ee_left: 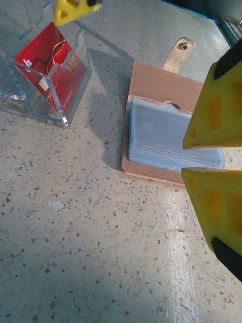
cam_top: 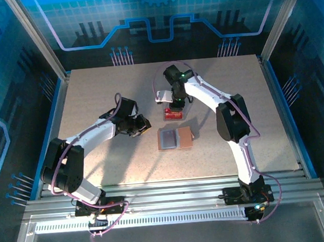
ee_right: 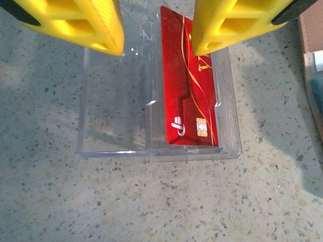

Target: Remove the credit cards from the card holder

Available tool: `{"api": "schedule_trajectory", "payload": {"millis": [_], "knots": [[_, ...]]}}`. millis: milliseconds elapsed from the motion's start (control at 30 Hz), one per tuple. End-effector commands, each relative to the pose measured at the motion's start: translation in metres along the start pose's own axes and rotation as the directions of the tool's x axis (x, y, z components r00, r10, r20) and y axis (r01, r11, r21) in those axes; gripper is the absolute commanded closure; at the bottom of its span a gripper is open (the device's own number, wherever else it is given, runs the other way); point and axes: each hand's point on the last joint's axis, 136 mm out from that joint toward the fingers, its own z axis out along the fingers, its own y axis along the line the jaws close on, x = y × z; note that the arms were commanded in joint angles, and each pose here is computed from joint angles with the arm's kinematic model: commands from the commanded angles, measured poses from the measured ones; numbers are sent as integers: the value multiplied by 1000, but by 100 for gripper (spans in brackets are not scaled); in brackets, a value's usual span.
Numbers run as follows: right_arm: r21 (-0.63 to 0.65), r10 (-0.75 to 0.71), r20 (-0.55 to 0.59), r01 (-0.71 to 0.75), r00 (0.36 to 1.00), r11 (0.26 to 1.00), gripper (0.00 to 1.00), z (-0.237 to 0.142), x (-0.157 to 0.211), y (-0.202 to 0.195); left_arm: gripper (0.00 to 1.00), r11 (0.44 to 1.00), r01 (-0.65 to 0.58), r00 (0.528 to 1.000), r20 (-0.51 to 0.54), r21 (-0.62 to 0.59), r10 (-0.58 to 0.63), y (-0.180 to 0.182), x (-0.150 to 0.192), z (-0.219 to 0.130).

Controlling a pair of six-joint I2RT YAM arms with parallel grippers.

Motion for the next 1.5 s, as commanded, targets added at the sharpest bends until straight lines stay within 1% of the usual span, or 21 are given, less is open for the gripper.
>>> {"api": "schedule_trajectory", "payload": {"millis": [0,100,200,300,400,433,500,567,600,667,700,767,833,900,967,1133,1233,1467], "knots": [[45,32,70,-35,997,998,60,-29,-15,-2,83,999,-15,1000,-17,50,16,-9,0,-2],[45,84,116,-89,990,995,60,-42,-23,5,85,996,-7,997,-80,90,15,-16,5,8],[50,140,180,-151,974,987,59,-56,-34,18,86,993,5,994,-110,121,9,-21,8,16],[32,227,260,-243,939,969,58,-68,-46,33,88,991,10,991,-137,135,9,-23,11,22],[-11,381,326,-399,865,917,58,-77,-53,41,89,990,16,985,-175,137,8,-23,17,30],[-35,448,338,-465,828,885,57,-78,-54,43,90,991,18,982,-188,129,7,-22,19,33],[-99,547,345,-550,763,829,57,-78,-55,55,91,993,17,978,-207,118,7,-19,24,38],[-157,655,337,-646,676,747,58,-77,-53,65,92,994,16,974,-225,107,9,-16,30,43],[-176,692,327,-678,644,714,58,-74,-51,69,93,995,17,972,-236,101,7,-14,33,45],[-240,785,281,-752,551,614,58,-70,-46,78,94,997,19,965,-263,69,-1,-7,40,49],[-267,817,256,-774,517,574,59,-67,-45,83,95,998,17,962,-273,52,-2,-3,43,51],[-343,881,191,-811,433,473,61,-61,-46,97,96,1000,16,959,-285,22,-9,5,49,53],[-394,922,125,-834,367,386,64,-54,-46,108,96,1000,20,955,-296,14,-15,10,52,55],[-442,951,34,-849,307,290,65,-48,-47,120,97,1000,23,952,-306,5,-21,14,55,56],[-489,957,-50,-842,286,227,66,-40,-51,134,97,1000,28,950,-312,4,-25,17,57,58],[-494,962,-150,-860,230,129,66,-17,-44,151,97,999,34,947,-320,-16,-38,22,59,62],[-498,960,-177,-861,216,102,64,-12,-42,156,98,999,33,946,-322,-22,-38,24,59,63],[-469,950,-230,-880,209,80,57,-3,-36,162,98,999,40,944,-327,-33,-48,29,60,67]]}}
